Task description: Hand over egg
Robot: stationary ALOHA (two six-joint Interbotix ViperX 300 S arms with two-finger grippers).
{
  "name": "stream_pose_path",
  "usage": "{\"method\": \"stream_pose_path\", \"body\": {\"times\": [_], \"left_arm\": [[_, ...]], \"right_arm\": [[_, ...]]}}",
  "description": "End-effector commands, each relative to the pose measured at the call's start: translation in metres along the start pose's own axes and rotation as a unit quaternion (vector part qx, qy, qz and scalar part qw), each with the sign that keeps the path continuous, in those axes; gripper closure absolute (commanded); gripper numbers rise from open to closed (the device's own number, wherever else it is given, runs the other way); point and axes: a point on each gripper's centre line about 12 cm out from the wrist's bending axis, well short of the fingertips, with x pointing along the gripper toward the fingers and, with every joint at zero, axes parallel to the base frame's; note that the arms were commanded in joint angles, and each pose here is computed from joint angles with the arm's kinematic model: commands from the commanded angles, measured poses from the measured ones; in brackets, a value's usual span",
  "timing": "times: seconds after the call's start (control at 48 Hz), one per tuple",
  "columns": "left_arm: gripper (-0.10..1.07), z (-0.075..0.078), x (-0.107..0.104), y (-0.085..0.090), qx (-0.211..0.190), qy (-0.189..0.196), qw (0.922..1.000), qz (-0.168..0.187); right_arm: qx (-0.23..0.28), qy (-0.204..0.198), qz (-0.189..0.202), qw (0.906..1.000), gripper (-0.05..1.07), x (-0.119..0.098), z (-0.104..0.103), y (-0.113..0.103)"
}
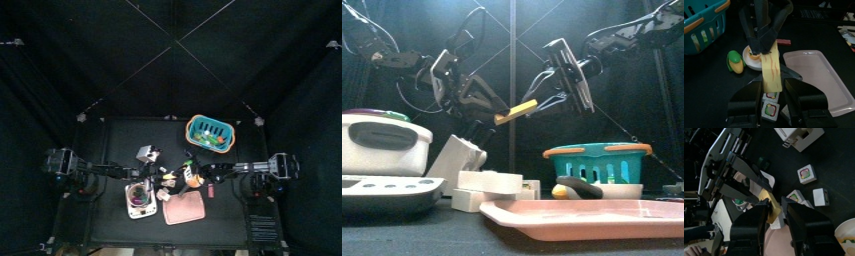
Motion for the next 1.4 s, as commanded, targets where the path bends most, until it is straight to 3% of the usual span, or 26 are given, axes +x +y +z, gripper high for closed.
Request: {"method": "stream_pose_path", "body": {"times": [0.0,0.333,0.688,0.979,1.375], "left_arm": [[0.61,0.013,0.003,0.001,0.001,-0.023,0.9997,0.000],[0.56,0.011,0.004,0.001,0.001,-0.021,0.9998,0.001],[0.28,0.011,0.004,0.001,0.001,-0.022,0.9998,0.002],[0.06,0.016,0.003,0.001,0.002,-0.047,0.9989,0.002],[0.04,0.013,0.001,0.001,0.002,-0.045,0.9990,0.002]], "right_arm": [[0.003,-0.009,0.012,0.9999,0.37,-0.006,0.006,0.007],[0.003,-0.008,0.014,0.9999,0.46,-0.006,0.005,0.008],[0.004,-0.007,0.012,0.9999,0.48,-0.006,0.004,0.007],[0.005,-0.005,0.009,0.9999,0.48,-0.006,0.002,0.004],[0.012,0.002,-0.001,0.9999,0.48,-0.016,-0.008,-0.009]]}}
